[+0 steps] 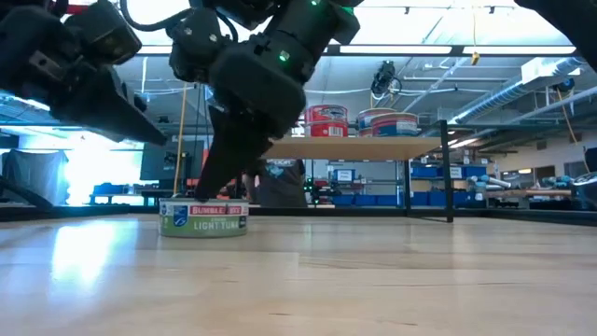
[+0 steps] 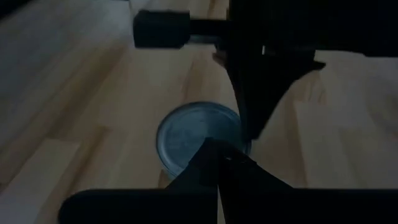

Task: Stack canned seafood by type on shelf
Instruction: Stack the green and white tuna can on top of the green and white tuna can on the shelf

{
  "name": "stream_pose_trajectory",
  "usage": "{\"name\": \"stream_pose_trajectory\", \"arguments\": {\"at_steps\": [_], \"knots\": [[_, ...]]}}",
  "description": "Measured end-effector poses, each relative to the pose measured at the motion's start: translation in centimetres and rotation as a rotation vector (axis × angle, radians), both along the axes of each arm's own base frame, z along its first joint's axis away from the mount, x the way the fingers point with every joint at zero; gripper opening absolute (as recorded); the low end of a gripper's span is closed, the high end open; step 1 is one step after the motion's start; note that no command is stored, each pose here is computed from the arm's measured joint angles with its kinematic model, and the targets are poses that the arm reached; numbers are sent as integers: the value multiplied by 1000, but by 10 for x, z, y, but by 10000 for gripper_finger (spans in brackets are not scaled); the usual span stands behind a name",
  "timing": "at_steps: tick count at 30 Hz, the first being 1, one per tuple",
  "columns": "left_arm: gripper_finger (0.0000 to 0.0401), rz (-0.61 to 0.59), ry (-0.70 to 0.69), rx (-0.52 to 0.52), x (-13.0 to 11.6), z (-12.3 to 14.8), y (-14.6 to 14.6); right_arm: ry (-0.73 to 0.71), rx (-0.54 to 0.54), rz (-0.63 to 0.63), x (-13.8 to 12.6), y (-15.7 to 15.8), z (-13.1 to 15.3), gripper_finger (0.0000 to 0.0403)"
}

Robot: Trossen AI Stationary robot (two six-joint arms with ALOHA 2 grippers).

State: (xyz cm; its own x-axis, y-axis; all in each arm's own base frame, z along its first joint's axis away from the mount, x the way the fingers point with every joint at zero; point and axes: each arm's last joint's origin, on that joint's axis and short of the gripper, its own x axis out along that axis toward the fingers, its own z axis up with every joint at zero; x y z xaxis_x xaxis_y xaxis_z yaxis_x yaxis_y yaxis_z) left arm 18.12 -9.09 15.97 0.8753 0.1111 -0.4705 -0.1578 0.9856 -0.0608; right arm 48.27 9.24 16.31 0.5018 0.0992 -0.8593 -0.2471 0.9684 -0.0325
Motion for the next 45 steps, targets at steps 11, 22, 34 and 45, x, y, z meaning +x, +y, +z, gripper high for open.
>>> {"name": "stream_pose_trajectory", "arguments": {"at_steps": [11,22,34,45], "knots": [[1,-11,-15,20,-2,5,1,36,185,-74,3,-14,16,13],[1,-11,-13,22,-2,4,1,22,-140,62,-8,12,3,82],[1,-13,-17,23,-2,5,1,41,-203,68,-14,7,-12,72],[1,-19,-16,32,-2,5,1,81,-115,73,-12,1,-5,6]]}}
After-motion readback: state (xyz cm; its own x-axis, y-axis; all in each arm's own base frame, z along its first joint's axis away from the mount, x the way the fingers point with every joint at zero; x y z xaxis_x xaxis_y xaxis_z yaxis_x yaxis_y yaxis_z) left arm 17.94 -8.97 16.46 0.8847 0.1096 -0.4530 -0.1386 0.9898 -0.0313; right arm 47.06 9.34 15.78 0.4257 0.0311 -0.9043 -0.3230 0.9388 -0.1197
